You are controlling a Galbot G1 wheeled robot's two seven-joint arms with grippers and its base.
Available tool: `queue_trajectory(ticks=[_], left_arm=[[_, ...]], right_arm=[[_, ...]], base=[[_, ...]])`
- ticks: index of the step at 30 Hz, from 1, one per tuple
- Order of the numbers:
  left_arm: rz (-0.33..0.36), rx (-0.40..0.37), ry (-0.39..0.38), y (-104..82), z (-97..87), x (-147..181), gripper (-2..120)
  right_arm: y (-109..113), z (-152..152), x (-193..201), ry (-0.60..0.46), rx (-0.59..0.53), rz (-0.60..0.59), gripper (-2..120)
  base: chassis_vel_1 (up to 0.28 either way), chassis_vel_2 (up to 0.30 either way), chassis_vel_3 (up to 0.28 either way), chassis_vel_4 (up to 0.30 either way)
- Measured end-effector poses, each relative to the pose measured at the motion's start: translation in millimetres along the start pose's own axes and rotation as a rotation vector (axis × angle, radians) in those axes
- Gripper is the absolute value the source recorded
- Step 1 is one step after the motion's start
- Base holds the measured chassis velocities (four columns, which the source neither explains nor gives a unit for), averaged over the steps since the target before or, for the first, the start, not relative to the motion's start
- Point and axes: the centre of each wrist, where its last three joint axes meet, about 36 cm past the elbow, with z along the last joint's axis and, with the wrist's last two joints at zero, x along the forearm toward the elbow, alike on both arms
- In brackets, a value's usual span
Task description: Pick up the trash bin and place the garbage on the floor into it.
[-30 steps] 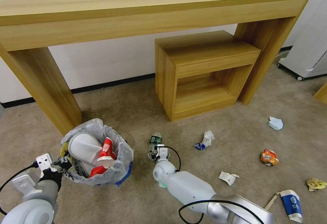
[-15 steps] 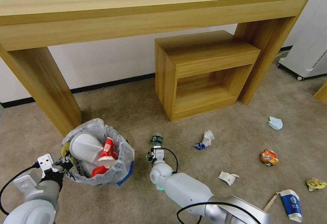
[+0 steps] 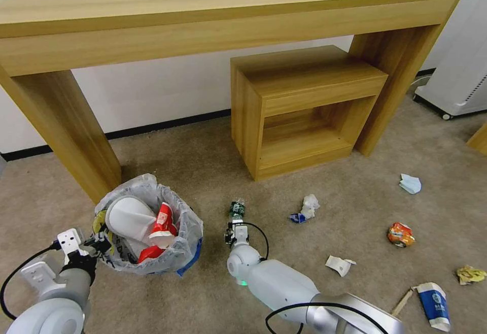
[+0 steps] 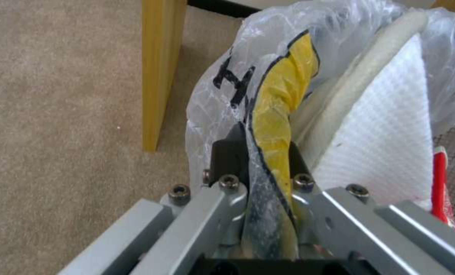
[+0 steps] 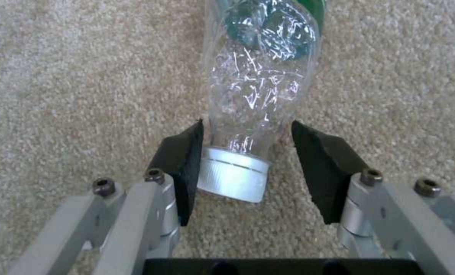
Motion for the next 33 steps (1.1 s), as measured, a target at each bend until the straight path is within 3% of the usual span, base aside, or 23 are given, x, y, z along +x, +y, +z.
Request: queue_trajectory(ticks=[13, 17, 21, 23, 25, 27, 28, 29, 31, 33], left_arm=[[0.002, 0.001, -0.004, -0.4, -0.8, 0, 3], [-0.010, -0.003, 0.003, 4.2, 0.8, -5, 3], [-0.012, -0.003, 0.004, 4.9, 1.3, -6, 3], [-0.017, -0.005, 0.007, 6.1, 2.4, -7, 3], [-0.017, -0.005, 0.008, 6.0, 2.6, -7, 3], [-0.017, -0.007, 0.007, 5.7, 2.8, -7, 3], [-0.014, -0.007, 0.008, 4.4, 2.9, -7, 3], [-0.014, -0.007, 0.008, 4.4, 2.9, -7, 3], [-0.011, -0.009, 0.005, 2.6, 1.5, -5, 3], [-0.010, -0.009, 0.004, 2.3, 1.3, -5, 3]], right_arm=[[-21, 6, 3, -0.034, -0.011, -0.015, 29], [-44, -24, 33, -0.149, -0.094, -0.107, 28], [-48, -39, 48, -0.200, -0.114, -0.150, 28], [-67, -69, 82, -0.321, -0.128, -0.239, 28], [-79, -79, 93, -0.362, -0.123, -0.264, 28], [-105, -96, 113, -0.441, -0.095, -0.312, 28], [-115, -114, 134, -0.519, -0.065, -0.396, 28], [-115, -114, 134, -0.519, -0.065, -0.396, 28], [-117, -129, 162, -0.594, -0.010, -0.546, 28], [-116, -132, 168, -0.611, 0.002, -0.580, 28]], base=[[0.000, 0.000, 0.000, 0.000], [0.000, 0.000, 0.000, 0.000], [0.000, 0.000, 0.000, 0.000], [0.000, 0.000, 0.000, 0.000], [0.000, 0.000, 0.000, 0.000], [0.000, 0.000, 0.000, 0.000], [0.000, 0.000, 0.000, 0.000], [0.000, 0.000, 0.000, 0.000], [0.000, 0.000, 0.000, 0.000], [0.000, 0.000, 0.000, 0.000]])
